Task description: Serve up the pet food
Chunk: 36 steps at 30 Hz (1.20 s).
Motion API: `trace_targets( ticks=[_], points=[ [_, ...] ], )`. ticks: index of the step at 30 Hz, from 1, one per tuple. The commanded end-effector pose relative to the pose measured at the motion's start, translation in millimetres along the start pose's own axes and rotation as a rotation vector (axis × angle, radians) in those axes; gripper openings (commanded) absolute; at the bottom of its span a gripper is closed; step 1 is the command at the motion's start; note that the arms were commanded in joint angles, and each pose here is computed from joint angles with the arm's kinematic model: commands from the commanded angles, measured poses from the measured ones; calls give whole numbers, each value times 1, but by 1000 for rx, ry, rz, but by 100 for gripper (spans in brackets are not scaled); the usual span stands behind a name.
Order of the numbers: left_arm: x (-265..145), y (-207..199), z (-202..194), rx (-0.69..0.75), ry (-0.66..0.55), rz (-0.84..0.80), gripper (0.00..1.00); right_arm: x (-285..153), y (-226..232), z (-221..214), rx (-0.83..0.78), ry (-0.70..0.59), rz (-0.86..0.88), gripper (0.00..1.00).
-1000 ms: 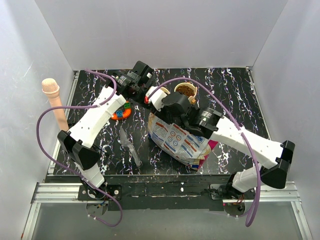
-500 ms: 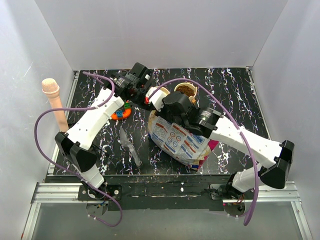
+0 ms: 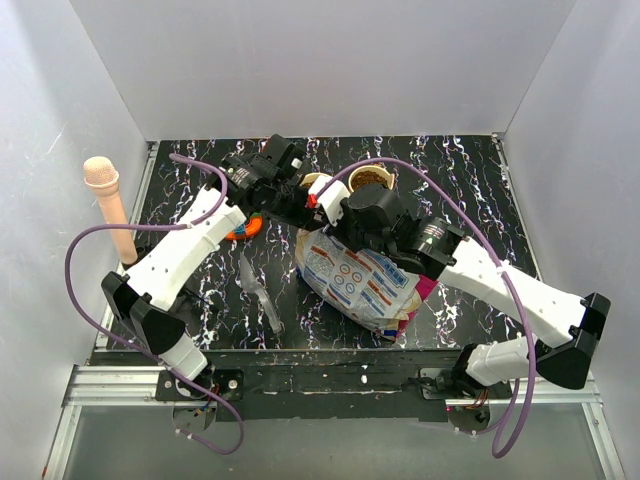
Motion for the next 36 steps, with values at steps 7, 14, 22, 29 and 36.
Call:
trace_targets(
  ticks=[7,14,22,29,36],
  points=[
    [-39,-29,0,64,-52,-213,0,-25,-14,-9,27,12,-76,27],
    [-39,-31,-2,85,-47,-217,0,-34,-14,-33,20,66,-100,1],
    [-30,-19,9,45,-48,-173,40,-54,-13,-29,72,14,-86,25],
    [-25,-28,13,59,-51,-197,0,-61,-11,-45,51,59,-92,27],
    [-34,-37,13,94,-85,-218,0,-68,-6,-62,67,111,-68,1]
  ],
)
Point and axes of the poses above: each gripper's point midway between its finger pads, its own x axis out along the fingers, its own y axis along the line the jaws close on, z = x × y, the point moved 2 cm from there along -x, back along the fingers, and after that the axes turned 14 degrees about -x, right-handed, at the moved point
